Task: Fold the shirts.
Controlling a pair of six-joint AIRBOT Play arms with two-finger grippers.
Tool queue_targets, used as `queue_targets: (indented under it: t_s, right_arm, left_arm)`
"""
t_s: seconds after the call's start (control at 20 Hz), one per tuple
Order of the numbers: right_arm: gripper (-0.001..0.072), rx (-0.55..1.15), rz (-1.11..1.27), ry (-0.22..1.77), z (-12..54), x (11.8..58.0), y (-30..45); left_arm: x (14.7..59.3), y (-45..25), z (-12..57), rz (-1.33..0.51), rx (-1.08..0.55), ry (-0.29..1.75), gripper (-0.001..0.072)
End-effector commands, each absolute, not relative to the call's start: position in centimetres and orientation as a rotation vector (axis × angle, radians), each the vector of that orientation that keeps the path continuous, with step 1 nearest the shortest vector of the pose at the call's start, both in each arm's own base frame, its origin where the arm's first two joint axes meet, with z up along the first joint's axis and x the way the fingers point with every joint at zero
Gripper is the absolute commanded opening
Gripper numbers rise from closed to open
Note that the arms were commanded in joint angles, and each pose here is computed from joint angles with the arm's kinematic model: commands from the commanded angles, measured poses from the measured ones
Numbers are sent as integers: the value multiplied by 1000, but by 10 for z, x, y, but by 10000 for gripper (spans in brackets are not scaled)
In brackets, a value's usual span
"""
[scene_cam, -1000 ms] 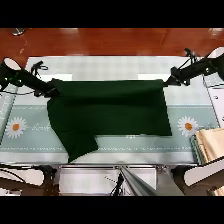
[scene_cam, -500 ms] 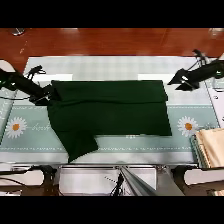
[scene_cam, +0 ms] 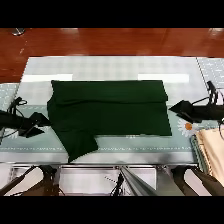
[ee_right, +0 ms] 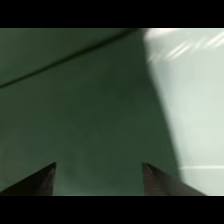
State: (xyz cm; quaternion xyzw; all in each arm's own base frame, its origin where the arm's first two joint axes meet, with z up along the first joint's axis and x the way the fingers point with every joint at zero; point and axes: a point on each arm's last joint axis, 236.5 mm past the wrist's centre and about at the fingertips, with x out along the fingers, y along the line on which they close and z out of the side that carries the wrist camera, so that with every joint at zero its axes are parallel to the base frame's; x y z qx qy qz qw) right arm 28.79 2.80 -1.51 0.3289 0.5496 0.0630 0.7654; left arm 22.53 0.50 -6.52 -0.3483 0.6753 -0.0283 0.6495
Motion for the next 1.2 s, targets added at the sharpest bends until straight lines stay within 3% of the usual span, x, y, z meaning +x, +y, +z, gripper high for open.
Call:
queue_targets:
  t_s: [0.0,0.15,0.45,0.8,0.85,0.9,1.0,1.15]
  right_arm:
    - [620,820,204,1137,-20,272,57]
    - [620,819,217,1151,-20,269,59]
    - [619,831,223,1151,-18,269,61]
    - [619,852,160,1100,-18,280,45]
    - [620,860,121,1078,-18,282,32]
    - [620,852,64,1069,-21,281,13]
    - [619,833,-101,1122,-41,259,-31]
    - [619,850,-269,1364,-70,194,-46]
  left_arm:
    - [225,-12,-71,-87,-956,1416,703]
    - [221,-35,-79,-179,-981,1391,703]
    - [213,-51,-94,-191,-1011,1382,703]
    - [211,-86,-92,-305,-953,1433,689]
    - [210,-88,-91,-312,-950,1436,391]
    - [209,-89,-90,-318,-951,1439,35]
    - [207,-91,-88,-335,-956,1446,22]
    - [208,-91,-86,-336,-958,1441,22]
